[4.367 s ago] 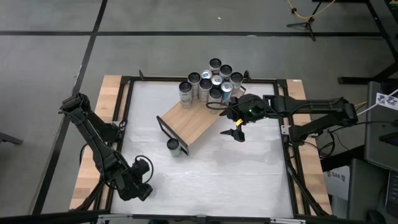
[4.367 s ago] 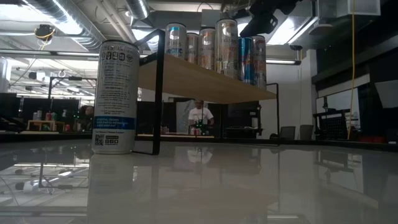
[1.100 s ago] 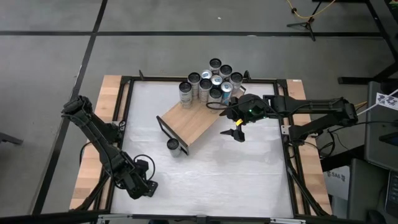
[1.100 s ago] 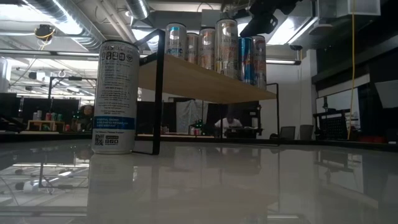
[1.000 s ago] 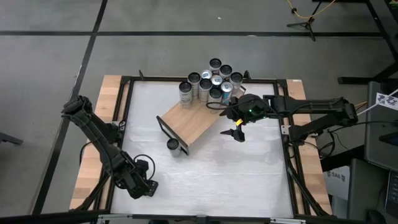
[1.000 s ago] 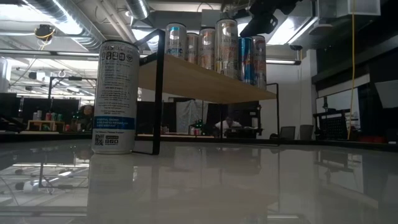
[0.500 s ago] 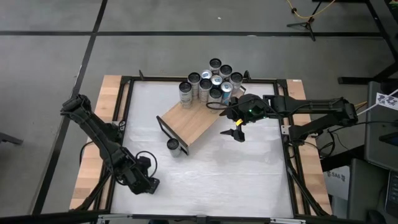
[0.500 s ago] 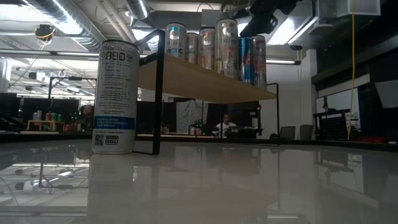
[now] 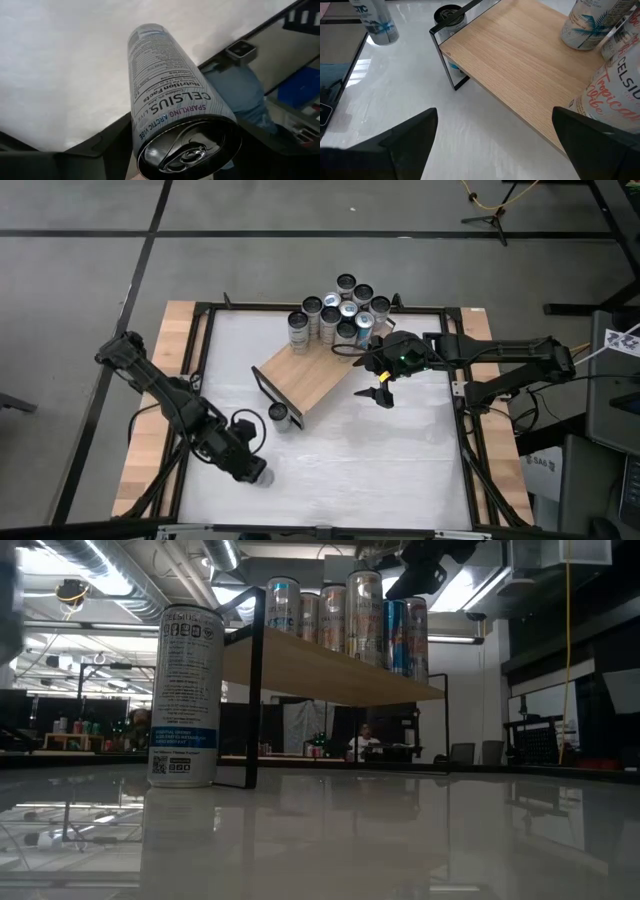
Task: Place canned beverage on shelf
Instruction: Put the white-blue soda can on the shelf aligned with the other white-blue soda can
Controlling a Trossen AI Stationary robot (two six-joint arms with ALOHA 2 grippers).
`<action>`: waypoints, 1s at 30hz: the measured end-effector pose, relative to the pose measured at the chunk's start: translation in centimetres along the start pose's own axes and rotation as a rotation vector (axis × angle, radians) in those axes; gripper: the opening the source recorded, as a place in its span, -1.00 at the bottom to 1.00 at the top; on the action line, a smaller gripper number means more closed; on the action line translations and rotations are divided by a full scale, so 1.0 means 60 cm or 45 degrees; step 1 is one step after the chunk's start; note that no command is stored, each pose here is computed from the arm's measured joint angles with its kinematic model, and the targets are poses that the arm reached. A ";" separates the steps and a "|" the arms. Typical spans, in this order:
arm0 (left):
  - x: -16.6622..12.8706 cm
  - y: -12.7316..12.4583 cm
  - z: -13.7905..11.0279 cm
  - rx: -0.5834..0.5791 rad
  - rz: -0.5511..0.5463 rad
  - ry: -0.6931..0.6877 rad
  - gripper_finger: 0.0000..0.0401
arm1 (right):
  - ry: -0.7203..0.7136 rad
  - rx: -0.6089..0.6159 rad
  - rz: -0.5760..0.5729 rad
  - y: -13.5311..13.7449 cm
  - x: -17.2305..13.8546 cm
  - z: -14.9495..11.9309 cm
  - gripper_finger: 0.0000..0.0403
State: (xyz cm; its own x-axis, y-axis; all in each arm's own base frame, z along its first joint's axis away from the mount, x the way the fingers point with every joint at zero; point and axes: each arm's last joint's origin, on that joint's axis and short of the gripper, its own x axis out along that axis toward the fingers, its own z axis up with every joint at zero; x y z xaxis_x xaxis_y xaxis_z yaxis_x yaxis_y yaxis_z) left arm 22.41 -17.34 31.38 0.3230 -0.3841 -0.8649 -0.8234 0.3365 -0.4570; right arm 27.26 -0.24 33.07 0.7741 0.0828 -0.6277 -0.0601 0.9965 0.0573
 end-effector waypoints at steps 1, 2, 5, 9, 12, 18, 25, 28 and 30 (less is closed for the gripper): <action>-0.007 -0.004 0.004 -0.003 -0.006 -0.004 0.29 | 0.000 0.000 0.000 0.000 0.000 0.000 0.93; -0.014 -0.007 0.007 -0.005 -0.011 -0.007 0.29 | 0.000 0.000 0.000 0.000 0.000 0.000 0.93; -0.037 -0.017 0.018 -0.007 -0.018 -0.016 0.29 | 0.000 0.000 0.000 0.000 0.000 0.000 0.93; -0.074 -0.031 0.033 -0.040 -0.042 0.005 0.29 | 0.000 0.000 0.000 0.000 0.000 0.000 0.93; -0.107 -0.039 0.046 -0.081 -0.065 -0.008 0.29 | 0.000 0.000 0.000 0.000 0.000 0.000 0.93; -0.174 -0.048 0.074 -0.145 -0.118 -0.068 0.29 | 0.000 0.000 0.000 0.000 0.000 0.000 0.93; -0.227 -0.048 0.116 -0.202 -0.191 -0.144 0.29 | 0.000 0.000 0.000 0.000 0.000 0.000 0.93; -0.247 -0.048 0.135 -0.229 -0.241 -0.150 0.29 | 0.000 0.000 0.000 0.000 0.000 0.000 0.93; -0.258 -0.046 0.149 -0.259 -0.269 -0.152 0.29 | 0.000 0.000 0.000 0.000 0.000 0.000 0.93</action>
State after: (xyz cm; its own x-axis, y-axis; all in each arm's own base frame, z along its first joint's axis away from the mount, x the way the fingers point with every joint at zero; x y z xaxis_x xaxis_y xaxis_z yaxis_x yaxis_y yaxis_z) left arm 23.87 -4.65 44.19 0.5398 -0.3193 -0.7789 -0.8046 0.0763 -0.5889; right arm 27.26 -0.24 33.07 0.7742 0.0828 -0.6275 -0.0601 0.9965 0.0573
